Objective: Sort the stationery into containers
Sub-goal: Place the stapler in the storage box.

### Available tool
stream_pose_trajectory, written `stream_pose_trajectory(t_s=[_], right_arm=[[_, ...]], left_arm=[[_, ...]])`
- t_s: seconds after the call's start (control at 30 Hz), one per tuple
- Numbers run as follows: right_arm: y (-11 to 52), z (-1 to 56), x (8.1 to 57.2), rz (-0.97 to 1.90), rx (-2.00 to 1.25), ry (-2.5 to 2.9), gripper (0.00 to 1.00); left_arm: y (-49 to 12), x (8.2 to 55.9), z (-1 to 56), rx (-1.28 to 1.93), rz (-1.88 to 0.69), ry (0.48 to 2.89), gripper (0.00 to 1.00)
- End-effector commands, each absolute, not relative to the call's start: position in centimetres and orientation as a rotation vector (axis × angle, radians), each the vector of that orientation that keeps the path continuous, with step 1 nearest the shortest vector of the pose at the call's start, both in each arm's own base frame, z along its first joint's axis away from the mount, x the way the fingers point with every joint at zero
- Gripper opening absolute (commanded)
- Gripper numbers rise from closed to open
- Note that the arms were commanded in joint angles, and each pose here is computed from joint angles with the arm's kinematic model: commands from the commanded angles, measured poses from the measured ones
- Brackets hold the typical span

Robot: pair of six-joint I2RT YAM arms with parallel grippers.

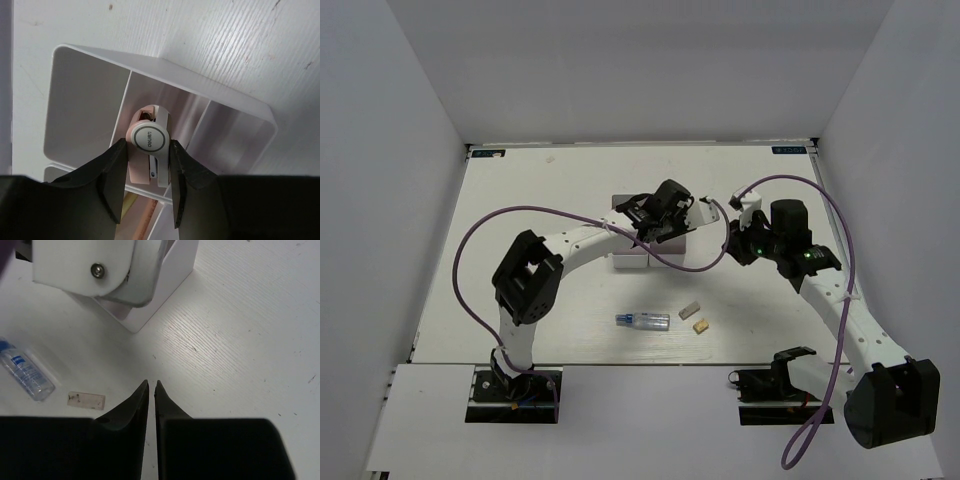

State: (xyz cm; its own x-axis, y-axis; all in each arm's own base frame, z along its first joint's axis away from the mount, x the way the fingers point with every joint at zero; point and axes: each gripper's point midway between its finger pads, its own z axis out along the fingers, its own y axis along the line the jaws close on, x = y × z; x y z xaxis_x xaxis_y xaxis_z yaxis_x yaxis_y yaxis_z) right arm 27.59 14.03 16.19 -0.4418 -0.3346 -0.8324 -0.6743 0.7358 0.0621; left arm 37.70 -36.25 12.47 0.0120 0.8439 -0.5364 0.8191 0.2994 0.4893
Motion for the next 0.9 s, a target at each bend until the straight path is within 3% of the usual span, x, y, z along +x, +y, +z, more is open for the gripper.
stream_pose_trajectory(t_s=[0.0, 0.13, 0.2, 0.37, 0.47, 0.7, 0.83, 0.87], right_arm=[[14.5, 17.2, 27.8, 0.513, -0.777, 2.002, 0.12], [14.4, 17.1, 27.8, 0.510, -0.775, 2.004, 0.12], [14.5, 17.0, 27.8, 0.513, -0.776, 2.006, 0.12], [14.5, 17.0, 27.8, 0.515, -0.777, 2.007, 0.12], [14.4, 17.0, 27.8, 0.517, -0.776, 2.010, 0.12], [14.4, 16.9, 27.7, 0.518, -0.778, 2.012, 0.12], [14.5, 16.8, 27.6, 0.528, -0.785, 2.011, 0.12], [14.6, 16.9, 27.5, 0.536, -0.786, 2.009, 0.17]], left_arm=[[-35.4, 37.9, 14.2, 1.445, 0.042, 1.779, 0.27], [-35.3, 38.1, 14.2, 1.424, 0.043, 1.785, 0.41], [-35.3, 38.2, 14.2, 1.425, 0.046, 1.782, 0.41], [-35.5, 38.5, 14.9, 1.402, 0.047, 1.774, 0.65], [-35.6, 38.7, 15.4, 1.389, 0.049, 1.770, 0.69], [-36.3, 38.8, 17.4, 1.345, 0.012, 1.751, 0.64], [-36.6, 37.9, 20.9, 1.272, -0.021, 1.702, 0.51], [-36.6, 37.9, 21.4, 1.246, -0.026, 1.700, 0.45]])
